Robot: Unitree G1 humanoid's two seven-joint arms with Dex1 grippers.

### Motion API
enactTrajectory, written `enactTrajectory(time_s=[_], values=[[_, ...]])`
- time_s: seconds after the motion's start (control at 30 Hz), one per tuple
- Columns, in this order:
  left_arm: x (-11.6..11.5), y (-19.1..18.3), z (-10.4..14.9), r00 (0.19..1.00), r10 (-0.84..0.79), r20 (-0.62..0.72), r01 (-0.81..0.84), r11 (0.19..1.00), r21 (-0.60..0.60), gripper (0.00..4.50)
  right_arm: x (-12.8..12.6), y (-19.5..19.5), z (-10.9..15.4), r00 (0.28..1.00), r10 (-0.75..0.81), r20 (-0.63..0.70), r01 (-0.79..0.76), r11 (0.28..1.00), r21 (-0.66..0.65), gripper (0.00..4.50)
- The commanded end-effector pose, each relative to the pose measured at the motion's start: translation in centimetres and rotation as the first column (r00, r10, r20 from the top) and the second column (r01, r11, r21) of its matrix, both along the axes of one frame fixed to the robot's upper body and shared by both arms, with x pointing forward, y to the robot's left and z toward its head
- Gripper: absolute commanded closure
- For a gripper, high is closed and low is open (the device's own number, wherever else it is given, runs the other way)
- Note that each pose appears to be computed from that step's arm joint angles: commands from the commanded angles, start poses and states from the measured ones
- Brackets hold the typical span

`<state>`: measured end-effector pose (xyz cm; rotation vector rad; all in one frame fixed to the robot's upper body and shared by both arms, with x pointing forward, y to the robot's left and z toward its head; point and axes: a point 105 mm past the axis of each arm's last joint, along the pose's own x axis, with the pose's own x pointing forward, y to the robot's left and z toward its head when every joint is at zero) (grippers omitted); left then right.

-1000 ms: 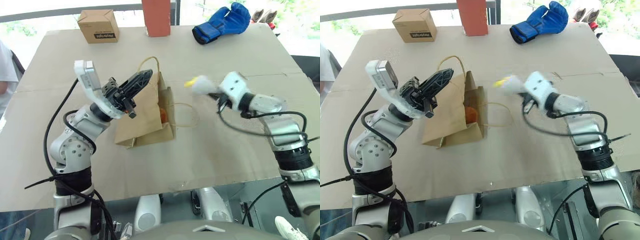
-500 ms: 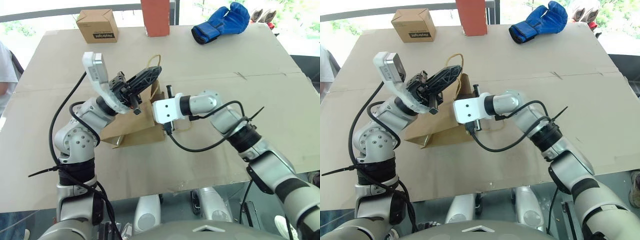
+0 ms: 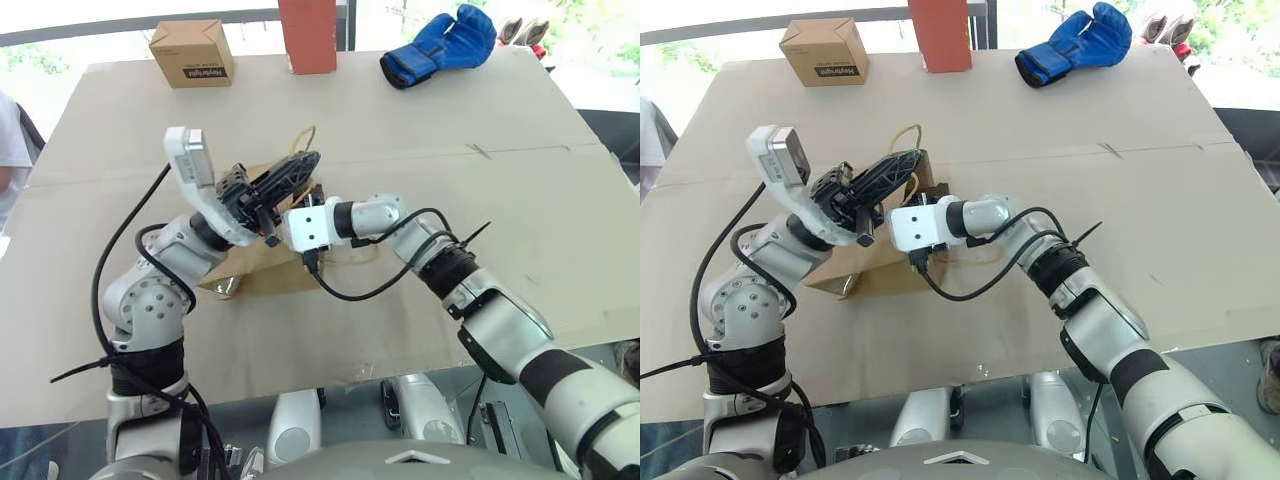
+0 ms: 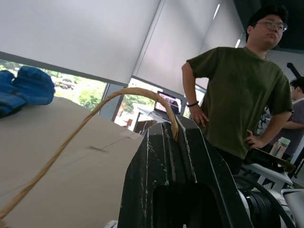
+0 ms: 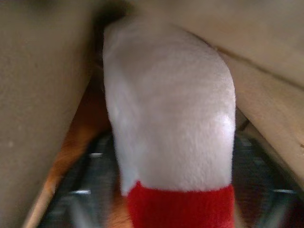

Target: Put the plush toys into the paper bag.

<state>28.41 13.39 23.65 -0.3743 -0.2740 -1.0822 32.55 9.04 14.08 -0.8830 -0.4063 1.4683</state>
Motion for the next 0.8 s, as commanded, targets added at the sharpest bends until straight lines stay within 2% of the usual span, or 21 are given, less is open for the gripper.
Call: enactTrajectory(time_s=[0.03,0.37,0.53,0.57,0.63,0.67,0.73,0.8], values=[[-1.0,1.0,1.2,0.997,0.02,0.068,-0.02,1.0,0.001,4.5,-0.3,-1.5,1.0,1.0,0.004,-0.019,-0.003,0.999,0.042,0.52],[-1.3,3.0,1.5,0.995,0.064,0.075,-0.061,0.998,-0.033,4.5,-0.6,-7.9,3.8,0.974,-0.165,-0.155,0.175,0.983,0.054,0.52],[-1.4,3.2,1.8,0.994,0.063,0.087,-0.059,0.997,-0.046,4.5,-0.5,-10.6,3.5,0.914,-0.295,-0.278,0.308,0.951,0.004,0.52],[-1.4,3.3,2.0,0.994,0.061,0.095,-0.056,0.997,-0.053,4.5,-0.6,-11.6,2.9,0.876,-0.336,-0.346,0.35,0.936,-0.024,0.52],[-1.5,3.7,2.7,0.992,0.068,0.109,-0.06,0.995,-0.08,4.5,-0.7,-13.5,1.4,0.738,-0.427,-0.523,0.458,0.886,-0.077,0.52],[-1.5,3.8,3.0,0.991,0.071,0.114,-0.061,0.994,-0.092,4.5,-0.8,-14.2,0.5,0.65,-0.47,-0.597,0.515,0.85,-0.109,0.52],[-1.6,4.1,3.6,0.99,0.064,0.124,-0.05,0.992,-0.112,4.5,-1.0,-14.5,-1.0,0.423,-0.471,-0.774,0.601,0.785,-0.15,0.52],[-1.8,4.3,3.9,0.991,0.053,0.125,-0.038,0.992,-0.119,4.5,-1.2,-14.6,-1.6,0.3,-0.455,-0.839,0.641,0.747,-0.176,0.52]])
